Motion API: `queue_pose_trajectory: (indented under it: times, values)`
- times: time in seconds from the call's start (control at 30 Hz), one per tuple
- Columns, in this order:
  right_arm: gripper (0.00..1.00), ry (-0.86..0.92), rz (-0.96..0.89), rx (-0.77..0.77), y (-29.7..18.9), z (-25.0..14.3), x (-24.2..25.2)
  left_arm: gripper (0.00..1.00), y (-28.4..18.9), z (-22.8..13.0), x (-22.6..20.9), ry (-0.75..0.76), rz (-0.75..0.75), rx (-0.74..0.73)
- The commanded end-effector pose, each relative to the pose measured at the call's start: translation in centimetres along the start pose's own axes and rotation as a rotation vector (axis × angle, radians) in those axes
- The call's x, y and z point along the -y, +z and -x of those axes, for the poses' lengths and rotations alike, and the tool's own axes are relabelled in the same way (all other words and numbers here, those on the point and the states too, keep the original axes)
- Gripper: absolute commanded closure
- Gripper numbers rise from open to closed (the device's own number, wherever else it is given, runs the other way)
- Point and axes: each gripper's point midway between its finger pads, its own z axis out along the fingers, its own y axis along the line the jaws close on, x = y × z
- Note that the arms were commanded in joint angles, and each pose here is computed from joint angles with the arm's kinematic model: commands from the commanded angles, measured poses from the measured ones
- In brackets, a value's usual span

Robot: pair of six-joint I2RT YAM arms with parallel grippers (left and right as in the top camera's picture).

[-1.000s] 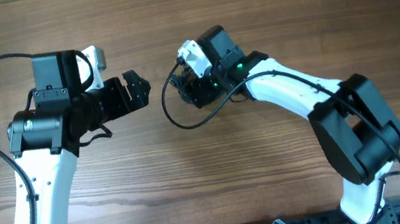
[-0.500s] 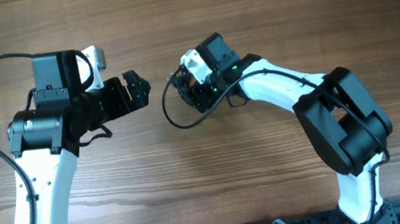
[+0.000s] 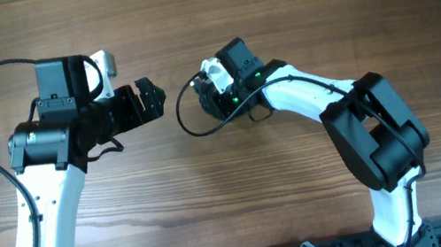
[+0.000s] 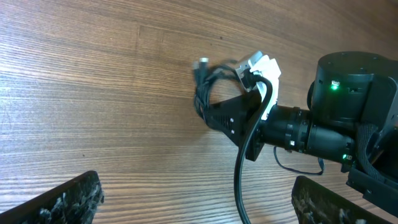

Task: Untangle cables
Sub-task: 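Lift the cable bundle with the right gripper toward the left gripper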

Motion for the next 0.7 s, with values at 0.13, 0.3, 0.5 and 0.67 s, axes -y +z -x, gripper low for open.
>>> queue_pose_trajectory:
  times: [0.13,0.3,0.5,0.67]
  values:
    - [0.96,0.049,0.050,-0.012,-2.2,1.1,-1.6,0.00,-0.1,0.3,0.2,0.022,0.002,0.004]
    - [0.96,-0.015,0.055,0.144,-8.9,5.7,-4.3,0.00,-0.2,-0.2,0.0,0.015,0.009,-0.015]
    - [0.96,-0.088,-0.028,0.375,-18.5,9.3,-6.4,0.00,-0.2,-0.4,0.2,0.002,-0.001,-0.024]
    - [0.96,-0.071,-0.043,0.461,-22.2,10.1,-7.3,0.00,-0.7,-1.2,4.4,-0.008,-0.245,-0.084]
